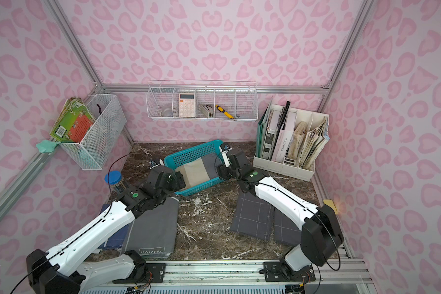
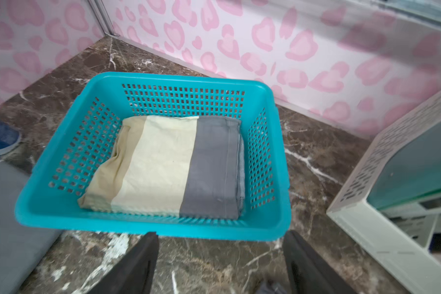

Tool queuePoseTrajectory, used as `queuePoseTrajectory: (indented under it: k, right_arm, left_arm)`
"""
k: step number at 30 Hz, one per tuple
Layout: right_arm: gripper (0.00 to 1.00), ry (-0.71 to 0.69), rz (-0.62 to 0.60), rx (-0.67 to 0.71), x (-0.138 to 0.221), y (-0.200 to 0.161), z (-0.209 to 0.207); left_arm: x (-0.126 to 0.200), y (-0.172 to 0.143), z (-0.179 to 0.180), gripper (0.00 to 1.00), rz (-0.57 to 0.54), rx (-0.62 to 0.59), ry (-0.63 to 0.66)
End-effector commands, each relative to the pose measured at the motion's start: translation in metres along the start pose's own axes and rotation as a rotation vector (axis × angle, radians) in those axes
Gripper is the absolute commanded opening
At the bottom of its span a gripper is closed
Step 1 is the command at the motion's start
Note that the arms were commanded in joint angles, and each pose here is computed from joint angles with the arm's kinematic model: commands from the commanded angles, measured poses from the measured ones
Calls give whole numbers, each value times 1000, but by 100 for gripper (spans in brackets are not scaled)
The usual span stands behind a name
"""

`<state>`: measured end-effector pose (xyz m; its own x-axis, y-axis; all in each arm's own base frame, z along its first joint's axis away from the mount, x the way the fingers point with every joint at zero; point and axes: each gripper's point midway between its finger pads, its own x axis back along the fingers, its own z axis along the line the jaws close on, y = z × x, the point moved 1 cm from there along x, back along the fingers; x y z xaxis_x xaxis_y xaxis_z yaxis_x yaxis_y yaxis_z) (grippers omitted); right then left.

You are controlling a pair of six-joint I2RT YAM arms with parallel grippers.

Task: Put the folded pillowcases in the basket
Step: Move the pillowcase to the center of the board.

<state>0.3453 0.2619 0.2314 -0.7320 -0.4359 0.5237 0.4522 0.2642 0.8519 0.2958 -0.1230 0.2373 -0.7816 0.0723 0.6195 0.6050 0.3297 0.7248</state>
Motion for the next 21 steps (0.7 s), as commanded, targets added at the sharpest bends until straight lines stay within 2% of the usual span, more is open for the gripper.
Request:
queuePoseTrajectory:
  k: [1, 5, 9, 14, 18, 21]
  right_arm:
    - [81, -43, -48, -119, 19, -16, -12]
    - [82, -40, -12, -205, 36, -54, -16]
    - [82, 48, -21, -249, 41, -75, 8]
    - [83, 175, -27, -143, 37, -91, 79]
    - [86, 286, -16, -24, 32, -101, 146]
    - [87, 327, 46, 73, 20, -113, 189]
  left_arm:
    - [13, -32, 0, 99, 148, -78, -81]
    - [15, -57, 10, 99, 209, -63, -101]
    - [18, -64, 28, 99, 187, -44, -60]
    - [35, -48, 43, 99, 98, -29, -20]
    - [60, -23, 57, 99, -35, -14, 5]
    - [75, -7, 71, 99, -144, -22, 42]
